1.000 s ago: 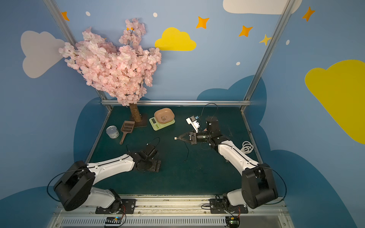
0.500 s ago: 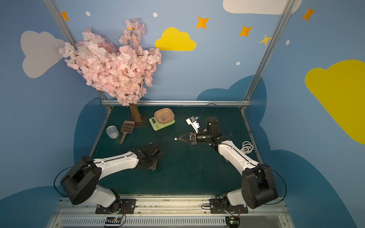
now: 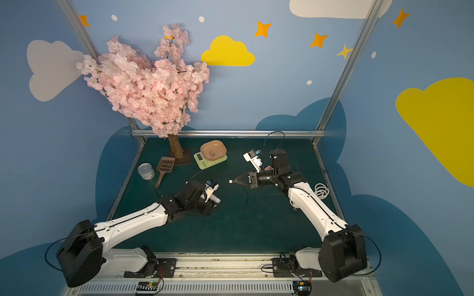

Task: Charge the electronic scale
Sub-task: Pick up the plug from the center of the board, then insert the charging cable into the plug.

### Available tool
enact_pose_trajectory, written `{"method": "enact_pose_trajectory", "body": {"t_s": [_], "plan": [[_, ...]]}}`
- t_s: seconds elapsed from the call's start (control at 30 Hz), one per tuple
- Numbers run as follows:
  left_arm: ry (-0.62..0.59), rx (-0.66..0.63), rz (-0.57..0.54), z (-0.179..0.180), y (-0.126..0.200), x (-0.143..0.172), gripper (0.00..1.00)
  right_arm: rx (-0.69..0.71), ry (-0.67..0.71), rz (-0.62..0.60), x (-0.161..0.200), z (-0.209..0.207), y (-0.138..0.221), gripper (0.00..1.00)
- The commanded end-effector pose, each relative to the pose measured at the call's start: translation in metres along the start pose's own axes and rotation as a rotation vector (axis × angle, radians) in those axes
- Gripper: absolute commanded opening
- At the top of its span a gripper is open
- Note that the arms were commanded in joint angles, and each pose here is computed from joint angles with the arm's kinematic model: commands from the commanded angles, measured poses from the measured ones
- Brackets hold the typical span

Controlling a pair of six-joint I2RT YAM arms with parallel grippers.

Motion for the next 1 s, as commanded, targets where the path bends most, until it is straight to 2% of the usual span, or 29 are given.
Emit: {"method": "enact_pose_trajectory", "body": {"t_s": [0.0, 0.13, 0.23, 0.33, 0.67, 0.97], "plan": [[-0.314, 0.149, -0.257, -0.023, 0.016, -0.029, 0.34, 0.043, -0.06, 0.056, 0.012, 0.012, 0.008, 0.0], [-0.52, 0.167, -0.421, -0.031, 0.03, -0.034, 0.34, 0.053, -0.087, 0.079, 0.02, 0.02, 0.011, 0.0], [-0.622, 0.146, -0.454, -0.032, 0.032, -0.037, 0.33, 0.048, -0.071, 0.09, 0.024, 0.028, 0.012, 0.0], [-0.688, 0.106, -0.48, -0.03, 0.03, -0.038, 0.28, 0.056, -0.047, 0.096, 0.027, 0.032, 0.01, 0.0], [-0.742, 0.093, -0.538, -0.032, 0.027, -0.045, 0.27, 0.146, 0.027, 0.133, 0.036, 0.03, -0.005, 0.0], [-0.756, 0.09, -0.534, -0.032, 0.022, -0.044, 0.24, 0.18, 0.041, 0.158, 0.033, 0.024, -0.016, 0.0]]}}
Point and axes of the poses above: each gripper's point midway between its finger pads, its own y axis back along the fingers, its own z axis along the line the jaws close on, x = y × z, the point moved 6 cm from there along y, back along the fingers, and after that the axes turned 3 degrees about -y, right-handed, at the moved point
